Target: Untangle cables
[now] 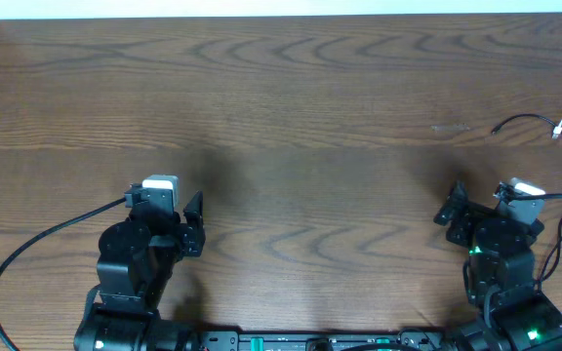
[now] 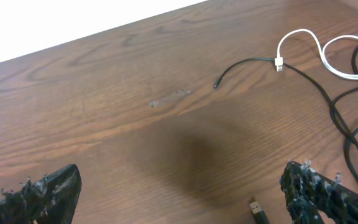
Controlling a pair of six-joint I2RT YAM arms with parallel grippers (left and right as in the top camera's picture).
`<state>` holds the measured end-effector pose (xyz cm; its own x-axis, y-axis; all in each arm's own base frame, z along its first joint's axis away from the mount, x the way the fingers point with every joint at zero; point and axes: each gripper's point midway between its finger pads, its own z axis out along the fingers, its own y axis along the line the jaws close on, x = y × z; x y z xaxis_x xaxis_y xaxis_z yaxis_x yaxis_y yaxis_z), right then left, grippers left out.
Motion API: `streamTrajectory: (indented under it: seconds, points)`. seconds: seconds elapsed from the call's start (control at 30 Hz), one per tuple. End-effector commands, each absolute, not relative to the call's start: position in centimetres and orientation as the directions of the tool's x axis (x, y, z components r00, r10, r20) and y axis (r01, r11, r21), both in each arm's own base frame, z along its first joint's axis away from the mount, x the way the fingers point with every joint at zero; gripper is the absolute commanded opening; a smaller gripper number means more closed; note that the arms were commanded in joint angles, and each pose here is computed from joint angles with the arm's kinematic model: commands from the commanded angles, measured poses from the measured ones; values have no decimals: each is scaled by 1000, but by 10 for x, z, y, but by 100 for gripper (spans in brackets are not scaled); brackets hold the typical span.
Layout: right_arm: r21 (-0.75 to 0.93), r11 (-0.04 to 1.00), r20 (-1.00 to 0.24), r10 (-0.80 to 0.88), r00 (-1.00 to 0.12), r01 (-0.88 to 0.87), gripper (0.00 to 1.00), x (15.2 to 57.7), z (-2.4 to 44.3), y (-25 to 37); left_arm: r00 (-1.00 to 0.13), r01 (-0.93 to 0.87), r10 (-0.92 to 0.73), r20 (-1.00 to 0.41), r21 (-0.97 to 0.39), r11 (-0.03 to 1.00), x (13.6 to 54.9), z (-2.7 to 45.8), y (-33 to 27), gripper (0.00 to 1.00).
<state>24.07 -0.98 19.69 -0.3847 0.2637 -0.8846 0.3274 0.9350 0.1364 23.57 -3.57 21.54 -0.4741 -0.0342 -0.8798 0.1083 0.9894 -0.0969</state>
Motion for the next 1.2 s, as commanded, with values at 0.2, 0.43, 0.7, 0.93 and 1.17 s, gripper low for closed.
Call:
streamTrajectory:
  seconds: [0.2, 0.43, 0.7, 0.93, 1.17]
  points:
    - [103, 952, -883, 221, -415, 288, 99, 241, 194, -9, -469, 85, -54, -881, -106, 991, 236, 218, -33, 96]
    - [126, 964, -867, 222, -446, 234, 99, 241, 189, 2, -469, 85, -54, -881, -106, 991, 236, 218, -33, 97]
    - [98, 966, -845, 208, -493, 240, 99, 234, 178, 0, -469, 85, -54, -881, -106, 991, 236, 218, -33, 97]
    - [80, 966, -831, 200, -520, 244, 99, 230, 172, -1, -469, 85, -54, -881, -106, 991, 236, 218, -33, 98]
    - [73, 967, -824, 197, -532, 245, 99, 228, 169, -2, -469, 85, -54, -881, -106, 991, 236, 218, -33, 98]
